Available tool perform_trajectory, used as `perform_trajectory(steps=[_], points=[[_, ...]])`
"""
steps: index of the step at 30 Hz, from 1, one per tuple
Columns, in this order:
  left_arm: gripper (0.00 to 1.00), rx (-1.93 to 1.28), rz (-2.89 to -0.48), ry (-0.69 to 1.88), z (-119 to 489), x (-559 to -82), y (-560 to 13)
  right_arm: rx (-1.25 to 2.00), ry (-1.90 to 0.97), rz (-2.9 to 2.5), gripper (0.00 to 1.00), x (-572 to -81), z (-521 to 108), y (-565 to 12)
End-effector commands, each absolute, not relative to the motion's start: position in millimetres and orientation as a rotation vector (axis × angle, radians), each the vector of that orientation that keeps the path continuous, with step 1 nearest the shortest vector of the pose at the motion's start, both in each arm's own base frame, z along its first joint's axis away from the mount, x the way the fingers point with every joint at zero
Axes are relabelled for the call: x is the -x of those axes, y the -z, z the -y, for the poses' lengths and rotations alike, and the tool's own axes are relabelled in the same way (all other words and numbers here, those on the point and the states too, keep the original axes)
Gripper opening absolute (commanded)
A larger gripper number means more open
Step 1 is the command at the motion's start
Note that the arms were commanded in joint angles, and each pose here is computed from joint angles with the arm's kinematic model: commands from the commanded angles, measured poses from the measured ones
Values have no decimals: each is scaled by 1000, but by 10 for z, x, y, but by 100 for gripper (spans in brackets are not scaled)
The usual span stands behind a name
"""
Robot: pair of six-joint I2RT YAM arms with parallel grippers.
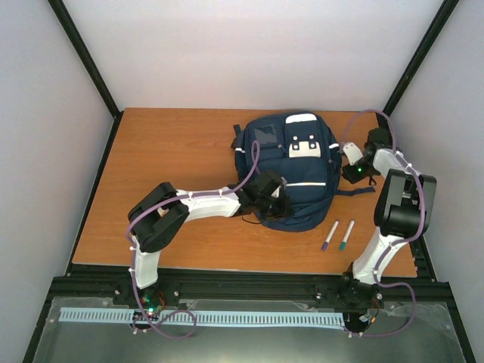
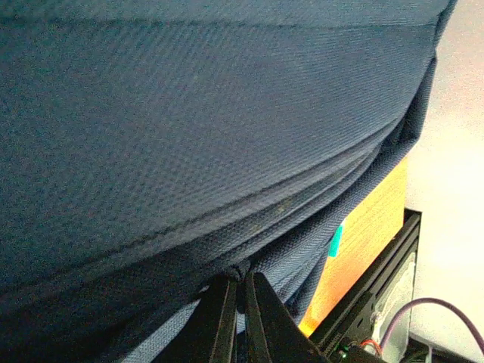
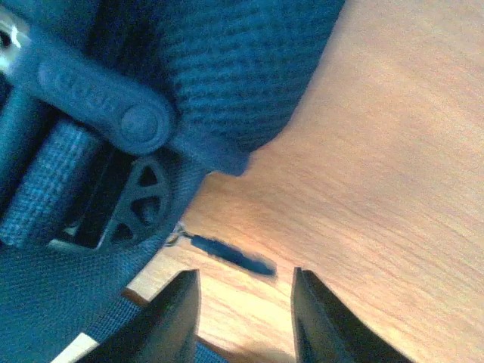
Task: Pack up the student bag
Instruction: Zip the student bag at the center of the board.
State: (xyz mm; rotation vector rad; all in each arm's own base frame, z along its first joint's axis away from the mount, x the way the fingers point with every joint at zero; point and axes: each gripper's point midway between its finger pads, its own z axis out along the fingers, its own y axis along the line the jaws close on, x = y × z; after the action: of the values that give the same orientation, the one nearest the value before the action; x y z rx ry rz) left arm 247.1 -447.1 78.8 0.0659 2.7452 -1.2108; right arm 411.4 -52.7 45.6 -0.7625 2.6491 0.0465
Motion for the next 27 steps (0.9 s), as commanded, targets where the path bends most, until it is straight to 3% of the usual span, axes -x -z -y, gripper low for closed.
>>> perform_trajectory(steps=[1,3,4,5,14,16,20,23,27], points=[[4,-325,-2575,1257,4590,-2598,-1411,685,44,-2465,41,-4298,644,-1137],[8,-433,-2485,1254,4610,-2607,-1717,681,9,-2439,59,-4181,578,-1270],[12,-480,-2442,1226,4590,-2626,-1843,686,-18,-2423,91,-4119,526,-1350],[18,-516,-2419,1179,4548,-2645,-1942,696,-41,-2400,99,-4048,464,-1457],[79,-675,-2229,883,4198,-2799,-2563,639,-89,-2115,100,-3525,68,-2569],[98,-601,-2203,795,4017,-2895,-2653,639,-98,-2043,100,-3379,-26,-2788],[100,-292,-2205,400,3346,-3253,-2589,752,-251,-1921,100,-3079,-367,-2985],[100,-281,-2321,172,3061,-3341,-2218,709,-375,-1872,100,-2978,-515,-3006],[100,-131,-2342,20,2642,-3421,-1934,704,-551,-1913,100,-2936,-727,-2811]])
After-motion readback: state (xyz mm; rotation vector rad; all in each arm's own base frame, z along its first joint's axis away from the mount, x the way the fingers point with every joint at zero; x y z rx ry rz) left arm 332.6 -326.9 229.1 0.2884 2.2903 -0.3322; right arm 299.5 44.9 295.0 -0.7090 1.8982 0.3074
